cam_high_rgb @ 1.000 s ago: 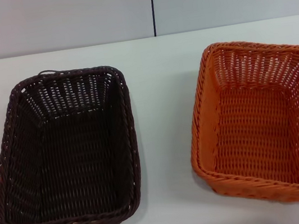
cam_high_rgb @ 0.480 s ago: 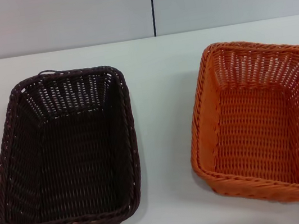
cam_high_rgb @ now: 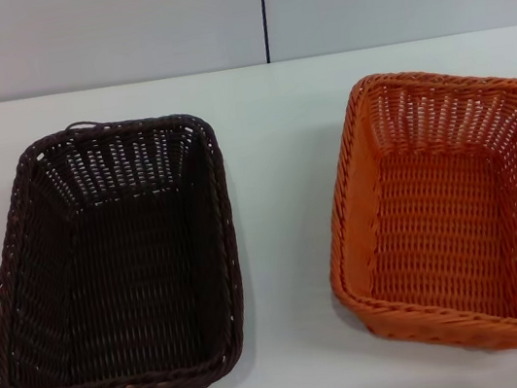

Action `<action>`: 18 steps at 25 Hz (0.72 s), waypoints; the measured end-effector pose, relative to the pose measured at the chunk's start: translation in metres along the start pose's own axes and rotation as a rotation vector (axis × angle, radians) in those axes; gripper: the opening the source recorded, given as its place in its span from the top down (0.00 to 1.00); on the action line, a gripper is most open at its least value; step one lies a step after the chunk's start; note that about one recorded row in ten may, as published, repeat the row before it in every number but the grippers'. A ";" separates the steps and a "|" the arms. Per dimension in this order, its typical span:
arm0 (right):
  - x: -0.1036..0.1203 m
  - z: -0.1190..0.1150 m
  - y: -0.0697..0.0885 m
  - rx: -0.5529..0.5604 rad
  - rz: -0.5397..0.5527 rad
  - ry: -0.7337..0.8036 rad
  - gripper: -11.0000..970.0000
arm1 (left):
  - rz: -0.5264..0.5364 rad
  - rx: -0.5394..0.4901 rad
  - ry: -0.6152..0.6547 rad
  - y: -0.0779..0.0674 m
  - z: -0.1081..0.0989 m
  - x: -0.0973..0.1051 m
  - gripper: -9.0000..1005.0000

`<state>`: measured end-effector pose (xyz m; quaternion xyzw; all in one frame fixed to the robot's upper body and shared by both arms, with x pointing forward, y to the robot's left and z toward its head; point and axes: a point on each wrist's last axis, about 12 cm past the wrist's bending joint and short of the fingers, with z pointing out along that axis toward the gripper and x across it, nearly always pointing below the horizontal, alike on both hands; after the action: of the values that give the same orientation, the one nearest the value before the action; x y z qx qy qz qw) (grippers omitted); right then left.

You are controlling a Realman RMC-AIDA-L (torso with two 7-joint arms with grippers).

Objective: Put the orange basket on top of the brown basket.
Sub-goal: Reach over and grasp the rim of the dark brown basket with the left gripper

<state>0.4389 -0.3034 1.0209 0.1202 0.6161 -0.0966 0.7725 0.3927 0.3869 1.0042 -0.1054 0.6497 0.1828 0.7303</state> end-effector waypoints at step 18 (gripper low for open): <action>-0.001 0.003 0.006 -0.027 0.005 -0.006 0.20 | -0.007 -0.005 0.000 0.000 -0.002 0.000 0.22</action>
<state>0.4433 -0.2990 1.0225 0.1110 0.6146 -0.0868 0.7762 0.3912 0.3865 1.0039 -0.1095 0.6490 0.1819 0.7306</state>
